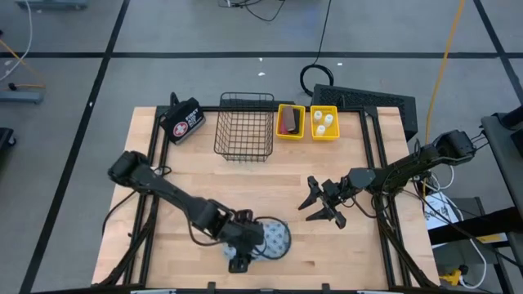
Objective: Pick & Place Medicine items
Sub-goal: Put the blue patient gown into the wire basket
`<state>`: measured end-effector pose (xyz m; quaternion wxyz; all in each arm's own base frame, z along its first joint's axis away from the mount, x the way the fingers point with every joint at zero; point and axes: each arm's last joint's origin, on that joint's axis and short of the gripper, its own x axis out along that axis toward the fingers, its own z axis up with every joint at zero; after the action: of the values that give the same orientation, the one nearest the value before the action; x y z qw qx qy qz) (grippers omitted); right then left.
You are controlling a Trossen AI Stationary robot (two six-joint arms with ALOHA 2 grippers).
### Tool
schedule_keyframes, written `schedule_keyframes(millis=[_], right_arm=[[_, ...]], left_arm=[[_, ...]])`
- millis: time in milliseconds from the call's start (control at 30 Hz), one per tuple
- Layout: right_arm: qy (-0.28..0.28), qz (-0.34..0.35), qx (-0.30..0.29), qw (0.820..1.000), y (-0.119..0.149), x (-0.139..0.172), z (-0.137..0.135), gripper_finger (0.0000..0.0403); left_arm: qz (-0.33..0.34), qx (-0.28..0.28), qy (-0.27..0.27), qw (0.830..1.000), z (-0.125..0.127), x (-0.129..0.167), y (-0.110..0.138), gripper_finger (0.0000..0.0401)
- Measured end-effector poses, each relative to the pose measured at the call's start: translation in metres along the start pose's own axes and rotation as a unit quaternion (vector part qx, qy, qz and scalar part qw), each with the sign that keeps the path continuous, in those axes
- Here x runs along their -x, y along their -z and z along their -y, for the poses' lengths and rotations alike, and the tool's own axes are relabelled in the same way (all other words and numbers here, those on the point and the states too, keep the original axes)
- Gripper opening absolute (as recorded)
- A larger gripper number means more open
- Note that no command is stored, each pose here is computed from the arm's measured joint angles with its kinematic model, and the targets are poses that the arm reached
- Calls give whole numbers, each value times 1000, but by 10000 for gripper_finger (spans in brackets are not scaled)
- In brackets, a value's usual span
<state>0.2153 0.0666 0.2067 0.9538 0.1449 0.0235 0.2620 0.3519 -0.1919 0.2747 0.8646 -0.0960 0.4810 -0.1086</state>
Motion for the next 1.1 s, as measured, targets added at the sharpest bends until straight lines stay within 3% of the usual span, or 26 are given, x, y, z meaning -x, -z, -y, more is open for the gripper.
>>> schedule_keyframes(millis=[300, 400, 600, 833, 1100], right_arm=[[0, -2, -4, 1000, 0, 0, 0, 177], [0, -3, -5, 1000, 1, 0, 0, 174], [1, -6, -4, 1000, 1, 0, 0, 173], [4, -13, -3, 1000, 3, 0, 1, 173], [4, -14, 0, 1000, 3, 0, 1, 175]], left_arm=[[4, 38, -1, 999, 2, -26, -1, 370], [38, 63, 18, 997, 3, -25, -9, 378], [58, 40, 44, 997, 1, -20, -17, 372], [-29, 47, -31, 998, -10, -26, 3, 370], [-29, 7, -115, 993, -13, -37, 10, 370]])
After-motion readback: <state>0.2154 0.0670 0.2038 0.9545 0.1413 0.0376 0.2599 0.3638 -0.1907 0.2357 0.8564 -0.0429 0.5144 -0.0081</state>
